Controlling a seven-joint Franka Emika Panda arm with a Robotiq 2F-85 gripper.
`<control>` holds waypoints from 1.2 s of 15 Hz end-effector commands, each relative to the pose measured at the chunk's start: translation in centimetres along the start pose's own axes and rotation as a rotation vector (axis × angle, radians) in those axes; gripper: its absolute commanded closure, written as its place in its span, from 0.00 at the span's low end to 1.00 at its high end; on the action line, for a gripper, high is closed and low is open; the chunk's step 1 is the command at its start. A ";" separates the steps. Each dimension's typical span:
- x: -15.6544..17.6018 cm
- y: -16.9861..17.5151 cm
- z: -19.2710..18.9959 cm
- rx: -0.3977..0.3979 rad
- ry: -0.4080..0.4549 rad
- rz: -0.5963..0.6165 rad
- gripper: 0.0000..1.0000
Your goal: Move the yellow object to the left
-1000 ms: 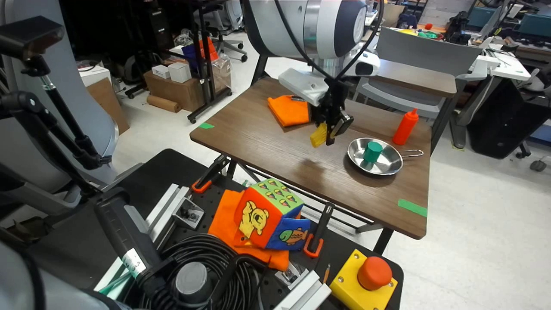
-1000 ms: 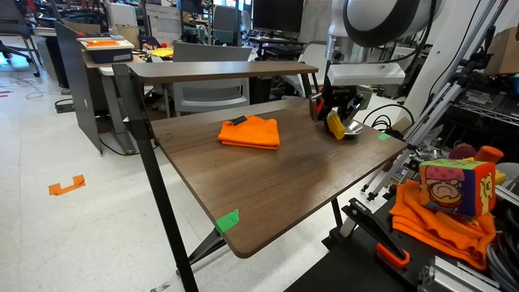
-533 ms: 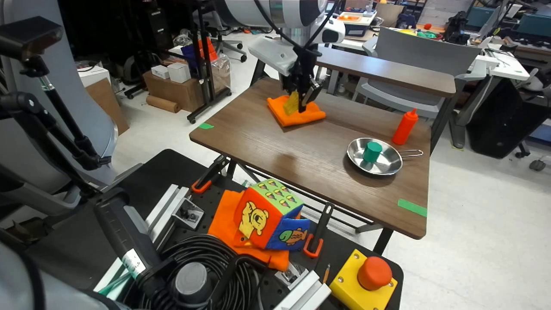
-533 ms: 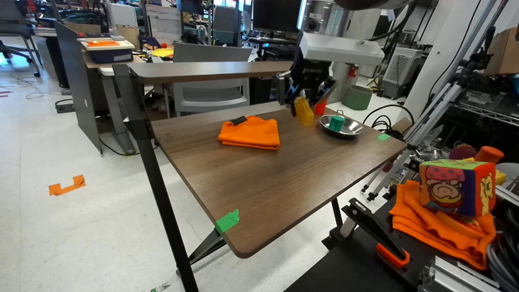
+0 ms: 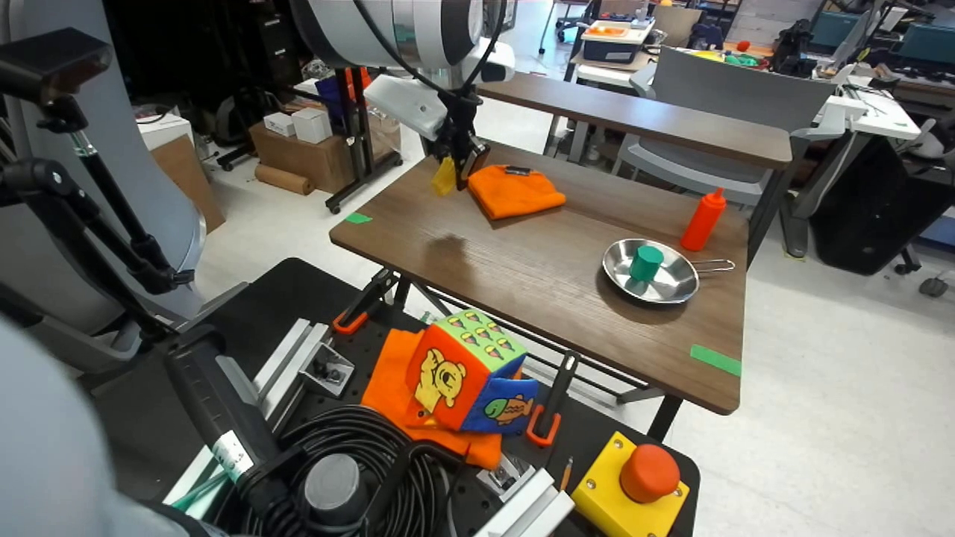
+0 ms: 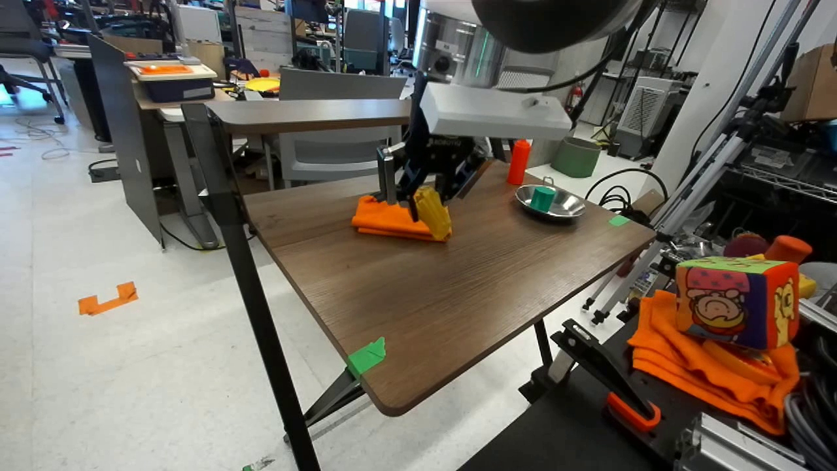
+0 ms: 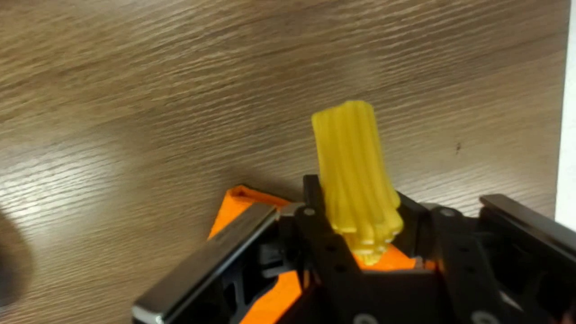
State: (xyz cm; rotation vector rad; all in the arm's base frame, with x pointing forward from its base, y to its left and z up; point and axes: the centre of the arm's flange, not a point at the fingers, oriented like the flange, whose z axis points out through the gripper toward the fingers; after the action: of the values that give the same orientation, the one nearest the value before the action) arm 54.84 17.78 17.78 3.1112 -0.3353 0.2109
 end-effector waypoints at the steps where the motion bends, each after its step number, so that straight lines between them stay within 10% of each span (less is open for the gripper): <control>1: 0.6 -2.2 3.4 -0.026 -0.007 -0.040 0.93; 9: -0.1 -3.5 6.7 -0.079 -0.029 -0.085 0.93; 10: -0.2 -3.5 6.7 -0.092 -0.033 -0.091 0.46; 18: -0.9 -2.9 5.3 -0.132 -0.023 -0.172 0.00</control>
State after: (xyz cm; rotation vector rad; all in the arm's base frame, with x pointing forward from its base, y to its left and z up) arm 55.64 20.61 11.85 3.0129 -0.1444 0.1451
